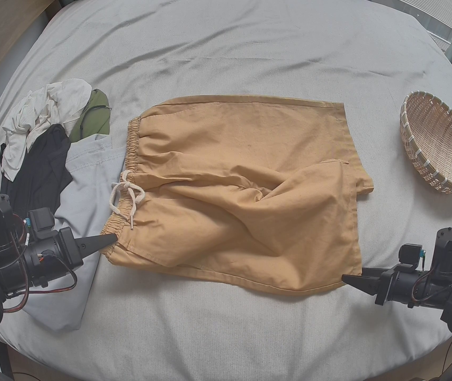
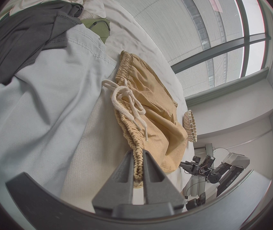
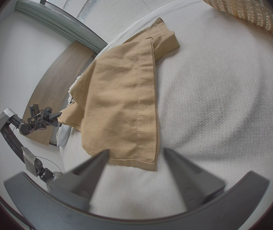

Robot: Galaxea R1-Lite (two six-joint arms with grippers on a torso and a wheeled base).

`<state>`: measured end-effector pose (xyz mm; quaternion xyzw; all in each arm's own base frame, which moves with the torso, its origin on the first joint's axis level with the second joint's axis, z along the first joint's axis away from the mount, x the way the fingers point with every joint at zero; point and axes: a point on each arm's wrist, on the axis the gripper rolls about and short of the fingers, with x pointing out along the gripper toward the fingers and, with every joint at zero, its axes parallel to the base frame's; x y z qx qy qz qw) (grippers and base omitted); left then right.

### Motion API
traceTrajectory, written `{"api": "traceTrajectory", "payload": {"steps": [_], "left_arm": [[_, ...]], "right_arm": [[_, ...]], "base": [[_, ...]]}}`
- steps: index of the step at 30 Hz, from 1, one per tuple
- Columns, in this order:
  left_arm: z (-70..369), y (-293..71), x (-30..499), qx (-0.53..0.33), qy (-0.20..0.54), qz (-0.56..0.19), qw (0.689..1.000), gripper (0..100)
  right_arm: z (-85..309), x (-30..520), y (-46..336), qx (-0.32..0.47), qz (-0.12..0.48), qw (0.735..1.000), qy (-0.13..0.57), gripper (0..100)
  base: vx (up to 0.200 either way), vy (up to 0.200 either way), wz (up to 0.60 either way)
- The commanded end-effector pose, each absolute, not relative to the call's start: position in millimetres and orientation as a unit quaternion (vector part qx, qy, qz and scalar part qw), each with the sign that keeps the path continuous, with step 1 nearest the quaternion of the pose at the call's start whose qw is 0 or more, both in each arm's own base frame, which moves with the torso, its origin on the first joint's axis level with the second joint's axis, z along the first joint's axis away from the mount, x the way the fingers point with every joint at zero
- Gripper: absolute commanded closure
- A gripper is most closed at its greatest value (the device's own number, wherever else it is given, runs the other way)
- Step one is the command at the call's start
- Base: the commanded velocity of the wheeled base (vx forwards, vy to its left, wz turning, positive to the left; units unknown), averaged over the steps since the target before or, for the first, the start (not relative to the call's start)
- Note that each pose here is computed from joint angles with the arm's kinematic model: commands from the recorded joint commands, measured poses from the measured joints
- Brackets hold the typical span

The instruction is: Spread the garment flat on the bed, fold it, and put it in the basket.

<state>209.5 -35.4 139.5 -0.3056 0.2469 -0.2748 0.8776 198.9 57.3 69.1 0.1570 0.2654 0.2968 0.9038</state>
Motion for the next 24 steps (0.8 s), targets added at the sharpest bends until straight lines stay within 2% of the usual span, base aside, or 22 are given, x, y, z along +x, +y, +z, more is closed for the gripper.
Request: {"api": "traceTrajectory", "payload": {"steps": [1,12,24], "left_arm": [[136.4,-35.4,209.6,-0.306,0.253,-0.273,0.876,100],[130.3,-35.3,204.6,-0.315,0.269,-0.271,0.869,100],[109.4,-34.3,196.4,-0.318,0.309,-0.252,0.86,100]], "right_arm": [[58.3,196.2,56.6,0.159,0.291,0.897,0.291,100],[77.8,169.7,45.3,0.158,0.286,0.91,0.254,100],[91.6,126.7,34.9,0.157,0.273,0.905,0.286,100]], "base": [[0.0,0.0,0.0],[0.0,0.0,0.0],[0.0,0.0,0.0]]}}
